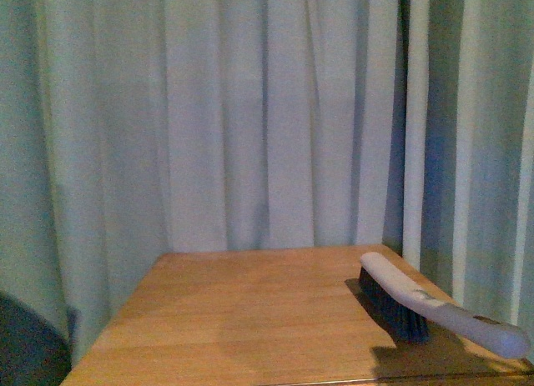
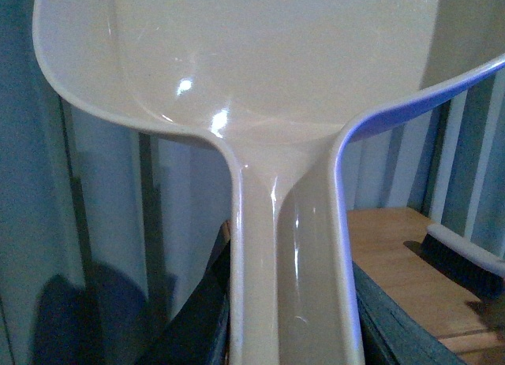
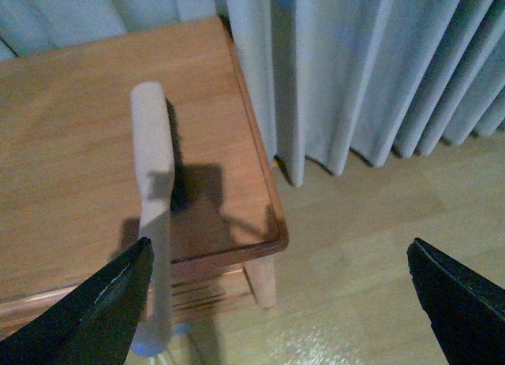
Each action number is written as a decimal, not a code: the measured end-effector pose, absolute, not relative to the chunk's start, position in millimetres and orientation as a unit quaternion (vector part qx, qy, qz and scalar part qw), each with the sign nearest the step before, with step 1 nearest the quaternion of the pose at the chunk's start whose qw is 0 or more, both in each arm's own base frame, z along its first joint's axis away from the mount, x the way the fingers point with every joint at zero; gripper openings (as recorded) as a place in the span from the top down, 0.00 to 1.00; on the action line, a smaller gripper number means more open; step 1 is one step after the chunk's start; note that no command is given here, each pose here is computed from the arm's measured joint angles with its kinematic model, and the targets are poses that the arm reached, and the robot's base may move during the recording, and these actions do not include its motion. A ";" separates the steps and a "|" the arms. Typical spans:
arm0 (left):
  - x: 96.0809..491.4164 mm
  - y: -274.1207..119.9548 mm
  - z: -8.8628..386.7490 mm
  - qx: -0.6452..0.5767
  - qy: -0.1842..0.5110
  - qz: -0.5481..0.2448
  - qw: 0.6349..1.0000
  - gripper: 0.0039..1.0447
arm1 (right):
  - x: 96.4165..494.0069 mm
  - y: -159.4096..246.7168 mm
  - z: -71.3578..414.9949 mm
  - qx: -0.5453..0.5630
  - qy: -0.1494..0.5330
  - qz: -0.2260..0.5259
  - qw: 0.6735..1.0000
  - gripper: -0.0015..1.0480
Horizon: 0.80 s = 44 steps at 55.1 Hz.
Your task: Clean up trash
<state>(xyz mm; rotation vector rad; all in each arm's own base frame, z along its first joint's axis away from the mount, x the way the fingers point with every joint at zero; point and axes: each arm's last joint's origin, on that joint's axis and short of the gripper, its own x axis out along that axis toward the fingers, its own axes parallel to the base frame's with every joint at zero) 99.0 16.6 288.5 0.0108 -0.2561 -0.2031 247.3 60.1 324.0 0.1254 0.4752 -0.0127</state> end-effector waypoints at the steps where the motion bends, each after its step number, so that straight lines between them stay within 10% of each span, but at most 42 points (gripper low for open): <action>1: 99.0 16.6 288.5 0.005 -0.127 -0.101 0.987 0.75 | 250.2 60.9 323.7 0.064 0.240 -0.006 0.969 0.07; 44: 99.0 16.6 288.5 0.005 -0.127 -0.101 0.987 0.75 | 335.3 118.5 262.4 0.174 0.403 0.018 0.898 0.07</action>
